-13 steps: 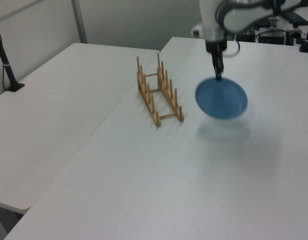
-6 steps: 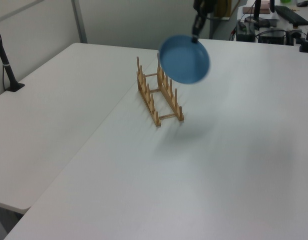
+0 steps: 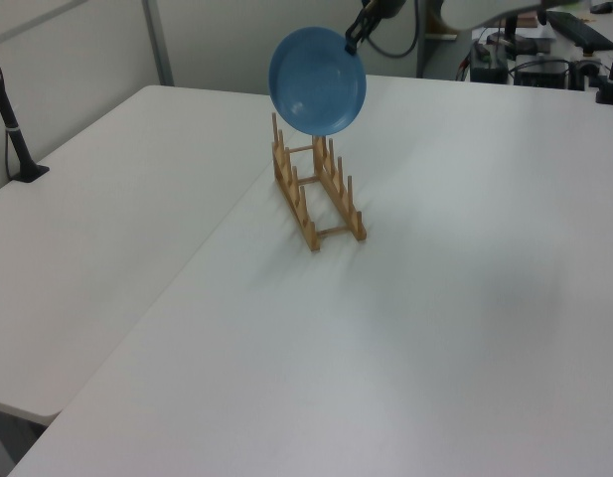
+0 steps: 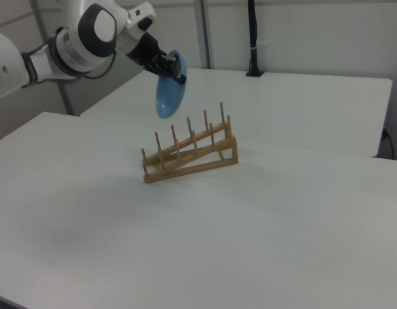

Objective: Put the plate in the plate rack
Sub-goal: 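Lift the blue plate and carry it over the wooden rack, then lower the plate upright between the rack pegs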

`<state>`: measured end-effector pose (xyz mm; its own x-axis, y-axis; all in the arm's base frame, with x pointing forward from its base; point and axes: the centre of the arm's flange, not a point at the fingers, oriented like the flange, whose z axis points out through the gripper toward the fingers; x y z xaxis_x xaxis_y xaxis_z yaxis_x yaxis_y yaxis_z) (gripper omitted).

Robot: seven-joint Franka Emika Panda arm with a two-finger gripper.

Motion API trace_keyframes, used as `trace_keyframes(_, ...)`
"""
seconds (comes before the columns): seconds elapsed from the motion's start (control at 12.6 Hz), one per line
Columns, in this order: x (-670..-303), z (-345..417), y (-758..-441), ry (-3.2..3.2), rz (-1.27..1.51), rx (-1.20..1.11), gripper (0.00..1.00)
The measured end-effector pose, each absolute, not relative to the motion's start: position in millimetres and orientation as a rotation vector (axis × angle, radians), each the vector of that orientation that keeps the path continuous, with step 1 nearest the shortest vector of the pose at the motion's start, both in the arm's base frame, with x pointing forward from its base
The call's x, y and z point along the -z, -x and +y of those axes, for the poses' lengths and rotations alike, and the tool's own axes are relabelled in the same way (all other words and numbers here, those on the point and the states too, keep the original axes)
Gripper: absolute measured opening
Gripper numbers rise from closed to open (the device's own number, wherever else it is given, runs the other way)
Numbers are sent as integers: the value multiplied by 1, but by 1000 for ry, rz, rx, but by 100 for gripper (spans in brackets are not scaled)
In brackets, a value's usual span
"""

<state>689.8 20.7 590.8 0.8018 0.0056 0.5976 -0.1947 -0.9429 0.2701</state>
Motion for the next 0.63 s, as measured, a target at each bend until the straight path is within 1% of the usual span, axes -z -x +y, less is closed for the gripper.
trace_keyframes(0.32,-564,24,-701,-2543,-188,-899,4)
trace_keyframes(0.63,-538,41,-708,-2505,-159,-895,4)
